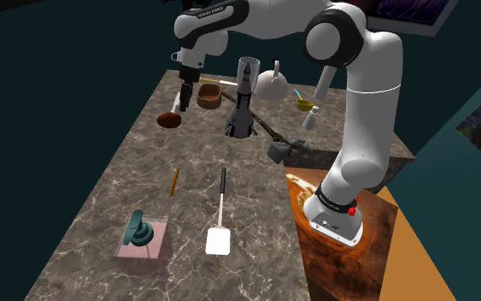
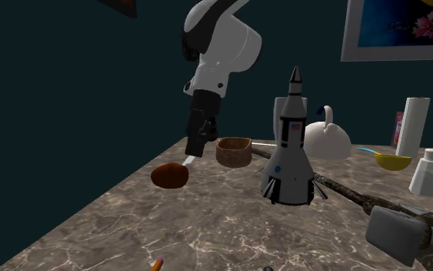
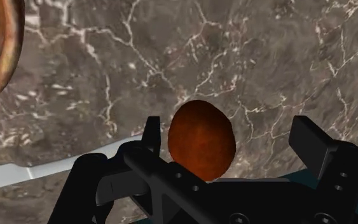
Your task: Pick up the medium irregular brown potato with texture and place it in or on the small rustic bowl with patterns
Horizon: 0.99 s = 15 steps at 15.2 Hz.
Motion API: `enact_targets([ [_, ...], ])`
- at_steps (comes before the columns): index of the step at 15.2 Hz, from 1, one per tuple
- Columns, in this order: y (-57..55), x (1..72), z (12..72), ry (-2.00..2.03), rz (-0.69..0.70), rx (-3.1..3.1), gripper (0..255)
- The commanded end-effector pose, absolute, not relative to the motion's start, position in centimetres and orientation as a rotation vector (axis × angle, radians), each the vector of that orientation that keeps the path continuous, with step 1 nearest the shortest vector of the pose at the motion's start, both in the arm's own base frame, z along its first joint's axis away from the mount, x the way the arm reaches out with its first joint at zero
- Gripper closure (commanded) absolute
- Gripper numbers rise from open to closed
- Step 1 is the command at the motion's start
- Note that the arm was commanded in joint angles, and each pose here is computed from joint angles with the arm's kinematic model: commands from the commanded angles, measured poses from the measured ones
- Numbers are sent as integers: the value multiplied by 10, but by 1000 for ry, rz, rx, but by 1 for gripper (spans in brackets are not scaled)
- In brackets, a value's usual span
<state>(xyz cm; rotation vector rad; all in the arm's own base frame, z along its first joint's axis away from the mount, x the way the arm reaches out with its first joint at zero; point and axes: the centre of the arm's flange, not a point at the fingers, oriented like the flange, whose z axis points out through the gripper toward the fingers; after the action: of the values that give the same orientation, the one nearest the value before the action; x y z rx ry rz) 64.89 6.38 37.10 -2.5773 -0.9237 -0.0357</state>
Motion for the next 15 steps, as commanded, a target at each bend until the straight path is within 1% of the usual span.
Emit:
enact_targets([
  [1, 76, 674, 356, -974, -42, -2537, 0],
  [2, 82, 684, 350, -997, -43, -2518, 0],
  [9, 97, 680, 317, -997, -43, -2518, 0],
  [15, 98, 679, 314, -997, -43, -2518, 0],
])
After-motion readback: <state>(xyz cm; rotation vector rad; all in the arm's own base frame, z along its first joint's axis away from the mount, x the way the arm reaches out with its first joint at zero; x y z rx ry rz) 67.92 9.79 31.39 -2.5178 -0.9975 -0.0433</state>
